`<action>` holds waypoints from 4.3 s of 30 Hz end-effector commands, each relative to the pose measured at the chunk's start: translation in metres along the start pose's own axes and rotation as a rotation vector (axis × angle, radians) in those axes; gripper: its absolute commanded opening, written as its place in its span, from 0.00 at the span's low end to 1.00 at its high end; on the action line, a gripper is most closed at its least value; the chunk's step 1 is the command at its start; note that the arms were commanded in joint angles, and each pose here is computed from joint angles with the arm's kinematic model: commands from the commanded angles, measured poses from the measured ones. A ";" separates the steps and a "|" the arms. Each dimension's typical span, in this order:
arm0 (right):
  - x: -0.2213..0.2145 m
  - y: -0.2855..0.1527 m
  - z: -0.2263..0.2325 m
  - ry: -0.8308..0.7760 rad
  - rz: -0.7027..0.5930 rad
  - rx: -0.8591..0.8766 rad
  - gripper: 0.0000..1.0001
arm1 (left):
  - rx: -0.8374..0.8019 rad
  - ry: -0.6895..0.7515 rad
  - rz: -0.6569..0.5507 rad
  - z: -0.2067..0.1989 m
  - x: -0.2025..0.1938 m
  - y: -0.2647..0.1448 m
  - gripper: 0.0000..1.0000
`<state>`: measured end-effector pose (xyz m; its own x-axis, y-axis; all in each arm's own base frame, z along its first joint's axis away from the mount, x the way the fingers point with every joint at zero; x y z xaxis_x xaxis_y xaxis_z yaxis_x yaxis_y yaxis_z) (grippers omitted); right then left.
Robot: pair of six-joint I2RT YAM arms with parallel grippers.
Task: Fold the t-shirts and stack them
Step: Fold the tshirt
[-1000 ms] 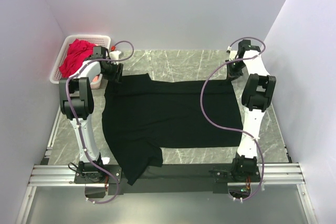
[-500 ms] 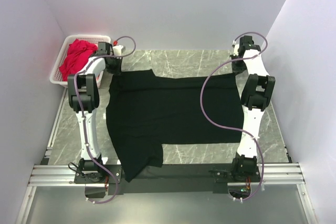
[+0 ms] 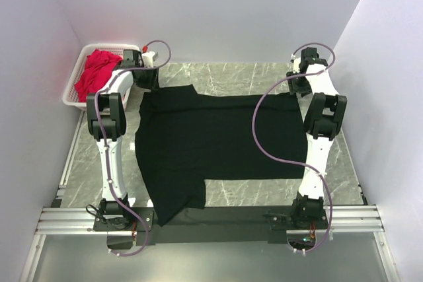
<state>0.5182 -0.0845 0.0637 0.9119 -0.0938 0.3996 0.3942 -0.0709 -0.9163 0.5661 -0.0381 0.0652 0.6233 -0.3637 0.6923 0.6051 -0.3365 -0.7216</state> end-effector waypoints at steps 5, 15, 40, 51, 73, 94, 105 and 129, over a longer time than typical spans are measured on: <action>0.019 -0.062 0.017 -0.074 -0.080 0.113 0.48 | 0.013 0.065 -0.126 -0.010 0.056 -0.019 0.58; -0.009 -0.048 0.024 -0.087 0.041 0.160 0.45 | -0.012 0.069 -0.123 -0.020 0.054 -0.004 0.64; -0.047 -0.079 0.022 -0.208 0.095 0.201 0.51 | 0.036 0.095 0.042 -0.034 0.008 0.022 0.60; -0.045 -0.045 0.022 -0.213 0.146 0.178 0.47 | -0.011 0.076 0.052 -0.040 0.007 0.026 0.34; -0.033 -0.067 0.017 -0.289 0.060 0.159 0.00 | -0.101 0.197 -0.198 -0.067 0.082 -0.087 0.00; -0.073 -0.056 0.000 -0.448 0.135 0.123 0.00 | -0.505 0.584 0.067 -0.177 -0.113 -0.160 0.28; -0.070 -0.060 -0.003 -0.476 0.126 0.102 0.00 | -0.380 0.413 -0.075 -0.154 -0.033 -0.140 0.58; -0.057 -0.067 0.001 -0.461 0.112 0.133 0.00 | -0.422 0.404 0.033 -0.161 -0.034 -0.052 0.38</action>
<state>0.4333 -0.0730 0.0760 0.9101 0.3507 0.2209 0.2204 0.0418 -0.9745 0.4285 -0.1455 0.0699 0.3837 -0.6402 0.6656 0.2766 -0.6080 -0.7442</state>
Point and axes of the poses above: each gripper's point midway between its finger pads, its own y axis out along the fingers, its own z axis along the line the jaws close on, x = y × z, the point moved 3 cm from there along -y, back along the fingers, and after that the axes turned 12 degrees about y, right-handed, at the moved point
